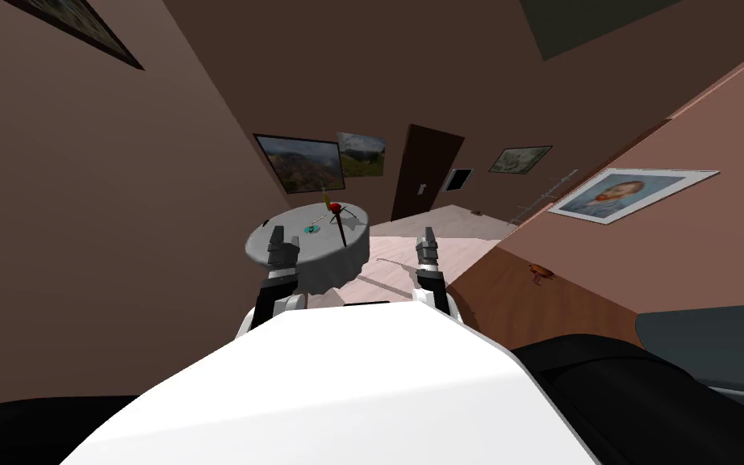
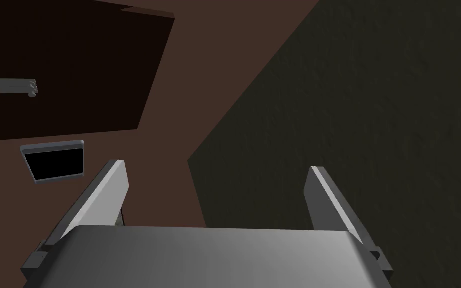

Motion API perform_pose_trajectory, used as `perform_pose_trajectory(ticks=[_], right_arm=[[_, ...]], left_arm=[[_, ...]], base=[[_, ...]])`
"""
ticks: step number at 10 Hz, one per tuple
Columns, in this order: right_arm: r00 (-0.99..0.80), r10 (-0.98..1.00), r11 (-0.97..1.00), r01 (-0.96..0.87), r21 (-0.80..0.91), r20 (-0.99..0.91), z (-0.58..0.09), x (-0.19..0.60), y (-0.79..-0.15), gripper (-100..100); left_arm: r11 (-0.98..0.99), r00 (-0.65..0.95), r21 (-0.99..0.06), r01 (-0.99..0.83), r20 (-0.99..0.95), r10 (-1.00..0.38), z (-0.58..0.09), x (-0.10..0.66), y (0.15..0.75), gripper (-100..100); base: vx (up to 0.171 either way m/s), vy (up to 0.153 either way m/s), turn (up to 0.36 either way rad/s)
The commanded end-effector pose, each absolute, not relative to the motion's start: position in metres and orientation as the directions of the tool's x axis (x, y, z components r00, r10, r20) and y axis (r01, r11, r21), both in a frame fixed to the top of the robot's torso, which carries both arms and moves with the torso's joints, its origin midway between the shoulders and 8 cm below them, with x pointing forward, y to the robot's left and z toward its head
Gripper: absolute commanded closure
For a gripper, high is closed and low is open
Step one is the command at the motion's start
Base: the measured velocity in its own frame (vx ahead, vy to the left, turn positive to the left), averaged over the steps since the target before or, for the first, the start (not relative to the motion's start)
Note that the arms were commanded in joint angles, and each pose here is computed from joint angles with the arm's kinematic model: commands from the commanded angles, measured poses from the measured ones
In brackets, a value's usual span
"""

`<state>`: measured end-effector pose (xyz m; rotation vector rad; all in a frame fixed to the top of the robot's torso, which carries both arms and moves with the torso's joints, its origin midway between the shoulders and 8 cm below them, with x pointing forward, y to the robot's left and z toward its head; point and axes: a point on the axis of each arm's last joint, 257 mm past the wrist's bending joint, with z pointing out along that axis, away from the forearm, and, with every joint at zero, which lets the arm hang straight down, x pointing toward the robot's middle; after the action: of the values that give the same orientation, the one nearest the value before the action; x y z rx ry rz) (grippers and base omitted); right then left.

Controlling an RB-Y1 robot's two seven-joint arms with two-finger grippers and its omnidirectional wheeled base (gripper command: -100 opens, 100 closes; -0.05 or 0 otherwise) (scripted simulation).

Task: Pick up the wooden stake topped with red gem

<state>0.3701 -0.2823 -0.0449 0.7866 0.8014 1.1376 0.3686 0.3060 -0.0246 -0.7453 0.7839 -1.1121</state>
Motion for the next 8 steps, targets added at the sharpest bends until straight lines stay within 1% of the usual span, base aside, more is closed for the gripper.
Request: perform_pose_trajectory(ticks=[1,4,8], right_arm=[[0.221,0.965,0.231,-0.458,0.859,-0.141,-0.045,0.37,-0.282,0],[0.221,0.965,0.231,-0.458,0.859,-0.141,-0.045,0.37,-0.282,0],[0.221,0.965,0.231,-0.458,0.859,-0.141,-0.045,0.37,-0.282,0]], left_arm=[[0.289,0.229,-0.838,0.464,-0.202,-0.952,-0.029,0.371,0.304,-100],[0.338,0.186,-0.848,0.408,-0.285,-0.94,-0.045,0.377,0.301,-100],[0.427,0.118,-0.853,0.3,-0.412,-0.904,-0.078,0.386,0.302,-100]], base=[[-0.01,-0.004,-0.012],[-0.032,-0.011,-0.017],[-0.054,-0.015,-0.035]])
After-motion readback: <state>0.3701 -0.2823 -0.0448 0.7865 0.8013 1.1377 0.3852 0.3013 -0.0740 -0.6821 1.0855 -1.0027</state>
